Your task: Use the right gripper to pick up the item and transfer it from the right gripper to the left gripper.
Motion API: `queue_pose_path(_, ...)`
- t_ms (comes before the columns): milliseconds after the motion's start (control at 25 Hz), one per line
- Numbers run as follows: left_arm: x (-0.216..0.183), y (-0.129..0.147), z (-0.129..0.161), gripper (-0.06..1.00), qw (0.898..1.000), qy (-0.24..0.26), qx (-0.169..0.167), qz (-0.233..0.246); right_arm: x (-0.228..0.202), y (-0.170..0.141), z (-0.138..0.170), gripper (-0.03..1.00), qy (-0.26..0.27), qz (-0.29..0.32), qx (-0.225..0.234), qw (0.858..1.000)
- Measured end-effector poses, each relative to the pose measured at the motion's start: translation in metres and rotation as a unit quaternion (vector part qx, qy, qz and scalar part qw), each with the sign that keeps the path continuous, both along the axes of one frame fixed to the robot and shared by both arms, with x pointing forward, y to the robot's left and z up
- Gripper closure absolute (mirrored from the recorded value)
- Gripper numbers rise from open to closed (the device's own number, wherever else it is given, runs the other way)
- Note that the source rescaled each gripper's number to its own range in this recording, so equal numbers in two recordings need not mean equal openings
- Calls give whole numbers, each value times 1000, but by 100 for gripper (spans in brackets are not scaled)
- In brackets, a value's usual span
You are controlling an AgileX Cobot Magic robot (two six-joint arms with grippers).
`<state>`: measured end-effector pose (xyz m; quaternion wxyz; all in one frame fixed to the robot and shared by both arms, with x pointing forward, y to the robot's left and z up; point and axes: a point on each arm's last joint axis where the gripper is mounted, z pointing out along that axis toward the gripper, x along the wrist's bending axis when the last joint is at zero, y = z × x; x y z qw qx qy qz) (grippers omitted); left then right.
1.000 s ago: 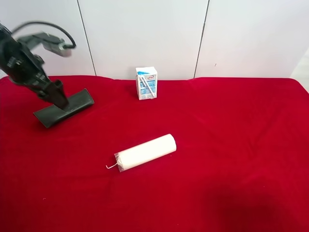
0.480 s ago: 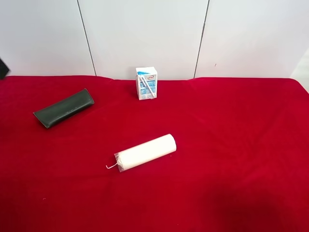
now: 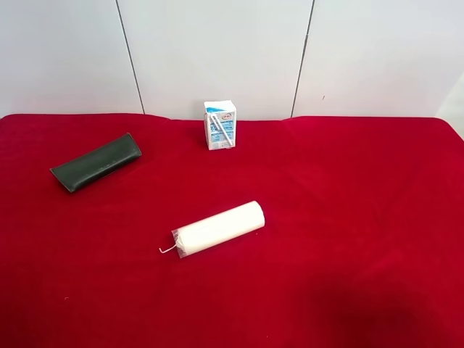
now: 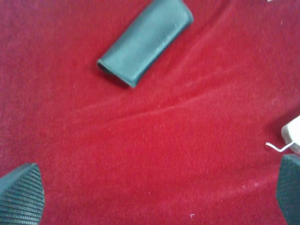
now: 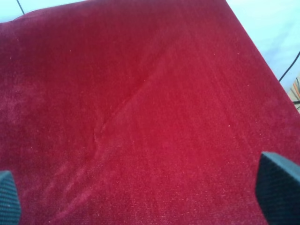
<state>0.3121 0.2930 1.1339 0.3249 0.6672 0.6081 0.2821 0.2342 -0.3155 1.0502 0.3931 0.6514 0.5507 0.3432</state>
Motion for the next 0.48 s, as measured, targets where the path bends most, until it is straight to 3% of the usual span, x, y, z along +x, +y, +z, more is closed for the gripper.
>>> queue_pose_path(280,-24,0,-52,-6,1000,14,-5,-1,0,0,0,-3,0,0,0,1000)
queue_pose_path(480,-26,0,-74,-6,999,36,-10,-3,0,0,0,-3,0,0,0,1000)
